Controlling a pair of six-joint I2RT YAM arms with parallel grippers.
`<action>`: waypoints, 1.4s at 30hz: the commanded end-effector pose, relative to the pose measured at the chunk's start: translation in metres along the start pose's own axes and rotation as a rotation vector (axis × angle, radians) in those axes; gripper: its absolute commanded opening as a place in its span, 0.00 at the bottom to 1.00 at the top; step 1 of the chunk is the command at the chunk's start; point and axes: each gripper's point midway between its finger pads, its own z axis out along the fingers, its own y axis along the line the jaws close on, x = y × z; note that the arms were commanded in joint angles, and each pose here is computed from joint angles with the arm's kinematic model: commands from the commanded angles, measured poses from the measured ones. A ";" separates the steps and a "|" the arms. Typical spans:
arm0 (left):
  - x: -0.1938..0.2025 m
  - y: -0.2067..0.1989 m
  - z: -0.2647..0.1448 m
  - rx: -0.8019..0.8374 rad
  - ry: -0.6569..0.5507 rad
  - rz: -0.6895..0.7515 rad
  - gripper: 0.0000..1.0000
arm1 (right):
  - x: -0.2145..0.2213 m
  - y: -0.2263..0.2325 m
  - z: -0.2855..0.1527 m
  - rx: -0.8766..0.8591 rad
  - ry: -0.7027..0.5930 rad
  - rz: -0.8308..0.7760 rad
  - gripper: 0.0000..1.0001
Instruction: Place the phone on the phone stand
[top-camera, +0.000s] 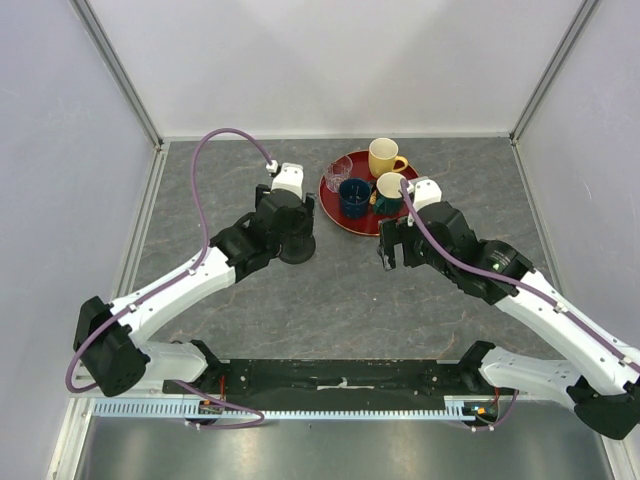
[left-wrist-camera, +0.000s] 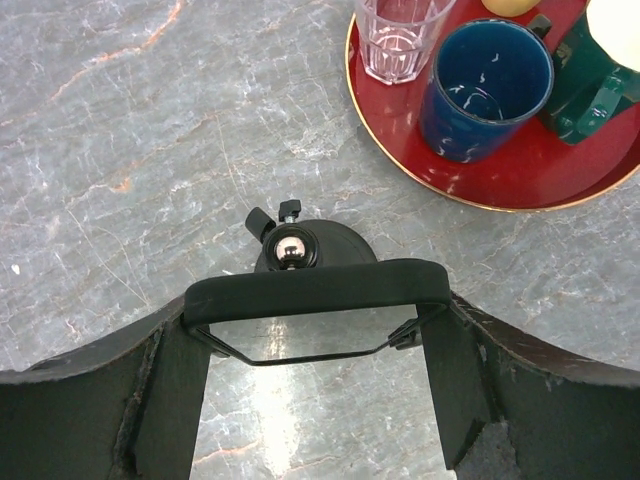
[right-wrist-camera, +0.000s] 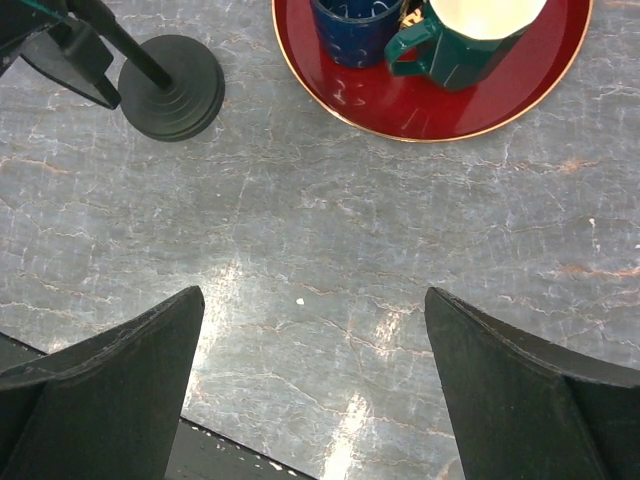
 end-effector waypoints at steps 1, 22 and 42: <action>-0.027 0.000 -0.022 0.017 -0.017 -0.142 0.02 | -0.013 -0.009 -0.012 0.039 -0.053 0.014 0.98; 0.031 -0.075 -0.140 -0.031 0.177 -0.337 0.02 | -0.004 -0.022 -0.008 0.104 -0.069 0.051 0.98; 0.035 -0.108 -0.196 -0.037 0.185 -0.261 0.02 | -0.006 -0.025 -0.011 0.108 -0.112 0.094 0.98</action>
